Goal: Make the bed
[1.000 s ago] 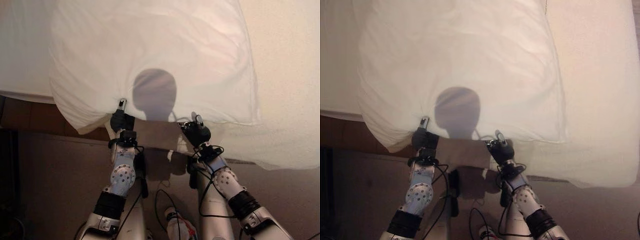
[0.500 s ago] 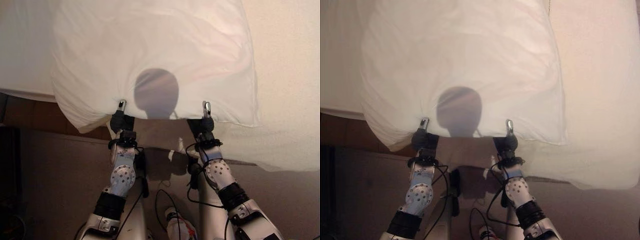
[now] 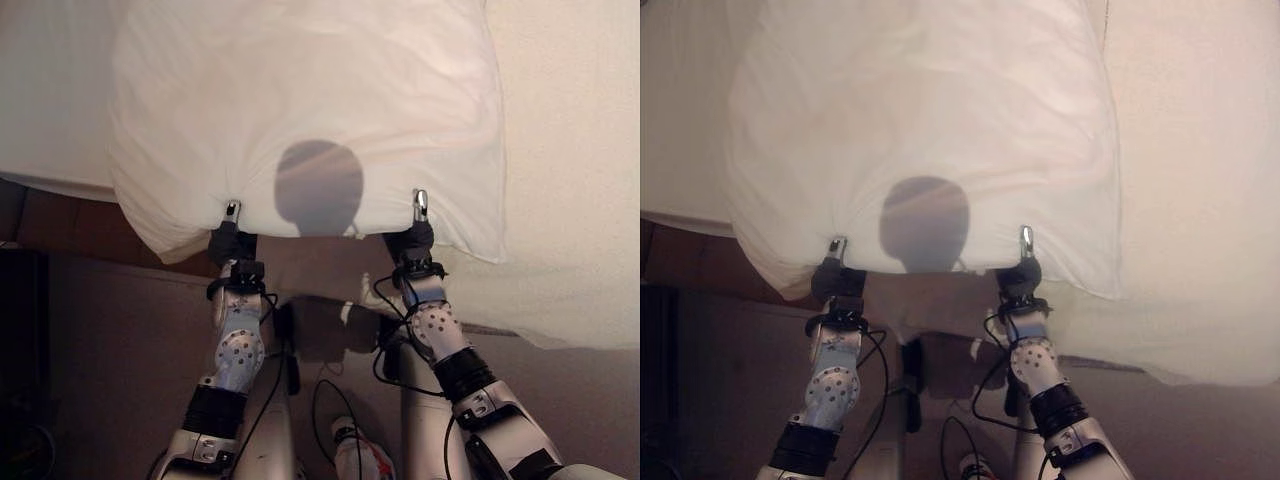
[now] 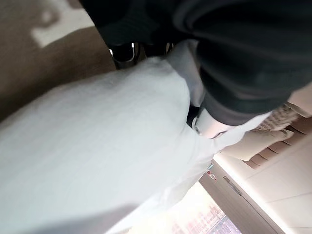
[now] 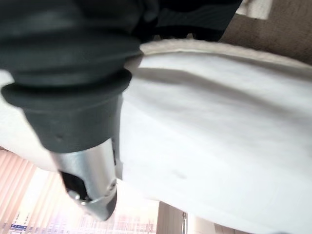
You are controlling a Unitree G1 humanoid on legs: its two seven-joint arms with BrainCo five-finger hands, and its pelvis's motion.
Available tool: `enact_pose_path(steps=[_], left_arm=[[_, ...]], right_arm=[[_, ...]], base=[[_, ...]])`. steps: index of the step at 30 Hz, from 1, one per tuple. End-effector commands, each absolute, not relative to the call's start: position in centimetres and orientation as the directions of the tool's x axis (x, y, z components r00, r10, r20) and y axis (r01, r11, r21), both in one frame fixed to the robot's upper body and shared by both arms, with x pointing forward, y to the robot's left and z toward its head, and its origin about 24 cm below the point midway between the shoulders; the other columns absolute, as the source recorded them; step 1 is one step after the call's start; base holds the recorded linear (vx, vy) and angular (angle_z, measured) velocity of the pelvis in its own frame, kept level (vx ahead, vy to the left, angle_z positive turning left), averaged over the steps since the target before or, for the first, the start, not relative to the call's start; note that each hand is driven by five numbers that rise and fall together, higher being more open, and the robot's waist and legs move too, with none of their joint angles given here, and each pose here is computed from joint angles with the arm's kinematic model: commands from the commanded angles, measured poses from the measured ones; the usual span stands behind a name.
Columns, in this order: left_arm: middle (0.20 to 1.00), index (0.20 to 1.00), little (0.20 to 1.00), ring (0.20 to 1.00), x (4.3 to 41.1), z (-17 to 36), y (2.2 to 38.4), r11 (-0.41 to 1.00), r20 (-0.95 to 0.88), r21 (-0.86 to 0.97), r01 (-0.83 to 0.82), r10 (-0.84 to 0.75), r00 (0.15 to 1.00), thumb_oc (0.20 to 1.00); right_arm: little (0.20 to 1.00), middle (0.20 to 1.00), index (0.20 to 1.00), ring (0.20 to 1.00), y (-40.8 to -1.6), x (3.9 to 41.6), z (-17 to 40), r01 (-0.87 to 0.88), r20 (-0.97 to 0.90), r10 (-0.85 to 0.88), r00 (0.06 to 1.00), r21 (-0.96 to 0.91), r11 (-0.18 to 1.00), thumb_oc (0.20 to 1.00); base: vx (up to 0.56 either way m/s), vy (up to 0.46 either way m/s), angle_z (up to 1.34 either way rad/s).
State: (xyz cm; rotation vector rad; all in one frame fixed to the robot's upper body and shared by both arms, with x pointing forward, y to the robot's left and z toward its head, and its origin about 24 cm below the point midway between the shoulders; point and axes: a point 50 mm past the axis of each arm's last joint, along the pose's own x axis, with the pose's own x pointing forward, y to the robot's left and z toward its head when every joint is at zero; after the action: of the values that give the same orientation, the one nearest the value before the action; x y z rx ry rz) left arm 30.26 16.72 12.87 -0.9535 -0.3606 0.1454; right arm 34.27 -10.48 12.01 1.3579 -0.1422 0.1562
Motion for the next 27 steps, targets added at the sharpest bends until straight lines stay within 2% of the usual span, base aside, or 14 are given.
enact_pose_path(steps=[1,13,18,19,20,21,27], left_arm=[[0.2,0.2,0.2,0.2,27.45,14.91,26.05,0.567,0.325,-0.812,-0.138,0.636,0.7,0.2],[0.2,0.2,0.2,0.2,27.76,15.09,25.89,0.531,0.301,-0.833,-0.153,0.668,0.681,0.2],[0.2,0.2,0.2,0.2,27.71,14.79,26.28,0.463,0.232,-0.86,-0.216,0.731,0.641,0.2],[0.2,0.2,0.2,0.2,27.71,14.82,26.27,0.463,0.233,-0.86,-0.216,0.732,0.641,0.2],[0.2,0.2,0.2,0.2,27.67,14.92,26.38,0.443,0.219,-0.866,-0.231,0.752,0.621,0.2],[0.2,0.2,0.2,0.2,27.66,14.96,26.37,0.443,0.22,-0.866,-0.231,0.753,0.62,0.2],[0.2,0.2,0.2,0.2,27.52,14.85,26.11,0.425,0.203,-0.873,-0.239,0.763,0.613,0.2]], right_arm=[[1.0,1.0,1.0,1.0,-17.26,34.43,13.49,-0.203,0.24,-0.257,0.936,0.966,0.162,1.0],[1.0,1.0,1.0,1.0,-17.58,34.45,13.2,-0.198,0.235,-0.268,0.934,0.968,0.155,1.0],[1.0,1.0,1.0,1.0,-17.94,34.26,13.18,-0.199,0.234,-0.295,0.926,0.969,0.144,1.0],[0.915,0.915,0.915,0.915,-17.94,34.27,13.21,-0.2,0.235,-0.295,0.926,0.969,0.144,0.915],[0.476,0.476,0.476,0.476,-17.96,34.15,13.22,-0.2,0.233,-0.311,0.922,0.97,0.134,0.476],[0.209,0.209,0.209,0.209,-17.94,34.15,13.26,-0.201,0.234,-0.311,0.921,0.97,0.134,0.209],[0.2,0.2,0.2,0.2,-18.1,33.57,12.81,-0.193,0.225,-0.346,0.911,0.973,0.123,0.2]], base=[[0.0,0.0,0.0],[0.0,0.0,0.0],[0.0,0.0,0.0],[0.0,0.0,0.0],[0.0,0.0,0.0],[0.0,0.0,0.0],[0.0,0.0,0.0]])
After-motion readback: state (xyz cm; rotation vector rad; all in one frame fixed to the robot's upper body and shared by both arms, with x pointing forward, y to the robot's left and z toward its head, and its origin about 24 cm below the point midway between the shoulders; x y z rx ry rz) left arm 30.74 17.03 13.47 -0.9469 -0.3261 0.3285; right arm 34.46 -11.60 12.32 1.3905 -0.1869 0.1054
